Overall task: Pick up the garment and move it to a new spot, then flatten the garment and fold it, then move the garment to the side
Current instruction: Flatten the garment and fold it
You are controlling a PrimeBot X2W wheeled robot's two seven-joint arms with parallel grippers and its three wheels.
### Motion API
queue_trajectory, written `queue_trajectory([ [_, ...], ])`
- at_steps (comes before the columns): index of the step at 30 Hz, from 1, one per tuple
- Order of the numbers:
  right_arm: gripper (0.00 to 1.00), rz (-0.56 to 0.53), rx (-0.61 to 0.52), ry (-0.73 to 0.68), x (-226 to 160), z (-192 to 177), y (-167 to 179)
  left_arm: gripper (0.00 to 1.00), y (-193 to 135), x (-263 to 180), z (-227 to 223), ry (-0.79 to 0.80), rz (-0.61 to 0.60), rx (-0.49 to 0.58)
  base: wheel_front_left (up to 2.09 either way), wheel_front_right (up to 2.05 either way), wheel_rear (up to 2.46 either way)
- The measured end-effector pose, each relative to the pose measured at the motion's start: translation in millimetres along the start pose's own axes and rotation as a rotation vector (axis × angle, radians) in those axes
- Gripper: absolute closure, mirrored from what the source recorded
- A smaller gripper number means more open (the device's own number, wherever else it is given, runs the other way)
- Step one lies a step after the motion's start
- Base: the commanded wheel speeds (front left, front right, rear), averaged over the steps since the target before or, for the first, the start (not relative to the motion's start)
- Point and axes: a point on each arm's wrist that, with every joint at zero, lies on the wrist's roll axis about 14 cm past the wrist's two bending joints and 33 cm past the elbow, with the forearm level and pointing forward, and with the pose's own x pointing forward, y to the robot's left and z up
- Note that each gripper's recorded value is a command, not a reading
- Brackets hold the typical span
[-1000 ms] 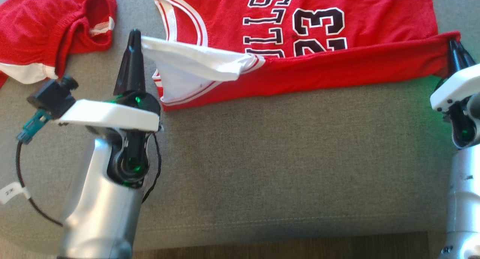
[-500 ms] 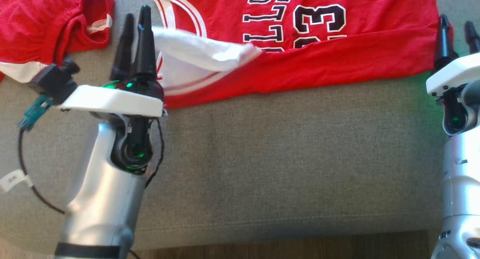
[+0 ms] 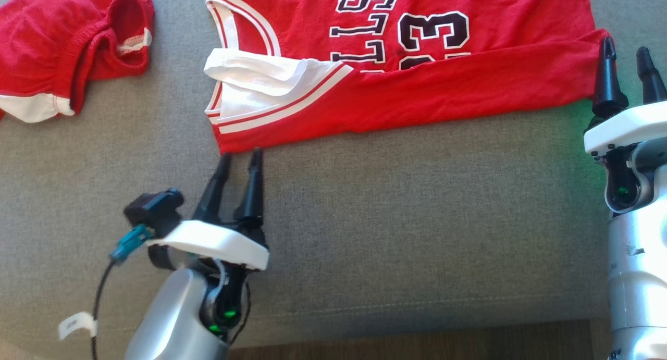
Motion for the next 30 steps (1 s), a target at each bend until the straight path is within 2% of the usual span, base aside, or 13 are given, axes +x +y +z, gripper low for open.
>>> queue_trajectory([
  [9, 0.00, 0.009, -0.002, 0.047, 1.8, -11.9, 3.0, 0.00, 6.1, 22.4, 0.6, 0.023, 0.056, 0.055, 0.00, 0.00, 0.00],
  [11, 0.00, 0.006, -0.004, 0.060, 2.3, -16.4, 2.0, 0.04, 11.1, 27.5, 0.5, 0.028, 0.085, 0.065, 0.00, 0.00, 0.00],
  [12, 0.00, 0.005, -0.005, 0.070, 2.3, -18.9, 1.3, 0.14, 13.2, 29.2, -0.8, 0.034, 0.099, 0.073, 0.00, 0.00, 0.00],
  [13, 0.00, 0.004, -0.011, 0.076, 2.3, -20.4, 1.0, 0.18, 14.7, 30.3, -1.9, 0.038, 0.111, 0.080, 0.00, 0.00, 0.00],
  [15, 0.00, 0.004, -0.014, 0.077, 2.5, -20.9, 0.8, 0.15, 16.2, 30.8, -3.1, 0.042, 0.122, 0.089, 0.00, 0.00, 0.00],
  [16, 0.00, 0.004, -0.014, 0.080, 2.6, -21.5, 0.8, 0.17, 16.6, 32.2, -2.2, 0.040, 0.127, 0.101, 0.00, 0.00, 0.00],
  [17, 0.00, 0.003, -0.020, 0.087, 2.6, -22.8, 0.3, 0.27, 17.0, 32.9, -1.8, 0.039, 0.133, 0.108, 0.00, 0.00, 0.00],
  [20, 0.00, -0.011, -0.061, 0.108, 1.8, -27.1, -5.2, 0.71, 22.8, 30.8, -1.8, 0.041, 0.163, 0.123, 0.00, 0.00, 0.00],
  [21, 0.00, -0.015, -0.064, 0.112, 1.8, -27.8, -6.5, 0.95, 24.1, 29.9, -1.4, 0.041, 0.170, 0.128, 0.00, 0.00, 0.00],
  [22, 0.00, -0.016, -0.063, 0.113, 2.0, -27.9, -6.4, 1.00, 25.7, 28.8, -1.9, 0.044, 0.176, 0.136, 0.00, 0.00, 0.00],
  [28, 0.00, -0.005, -0.072, 0.111, 7.1, -24.5, 1.1, 1.00, 26.7, 25.7, -1.7, 0.046, 0.174, 0.176, 0.00, 0.00, 0.00],
  [30, 0.00, -0.013, -0.077, 0.110, 7.2, -23.5, -0.7, 1.00, 26.1, 23.8, 2.1, 0.032, 0.180, 0.220, 0.00, 0.00, 0.00],
])
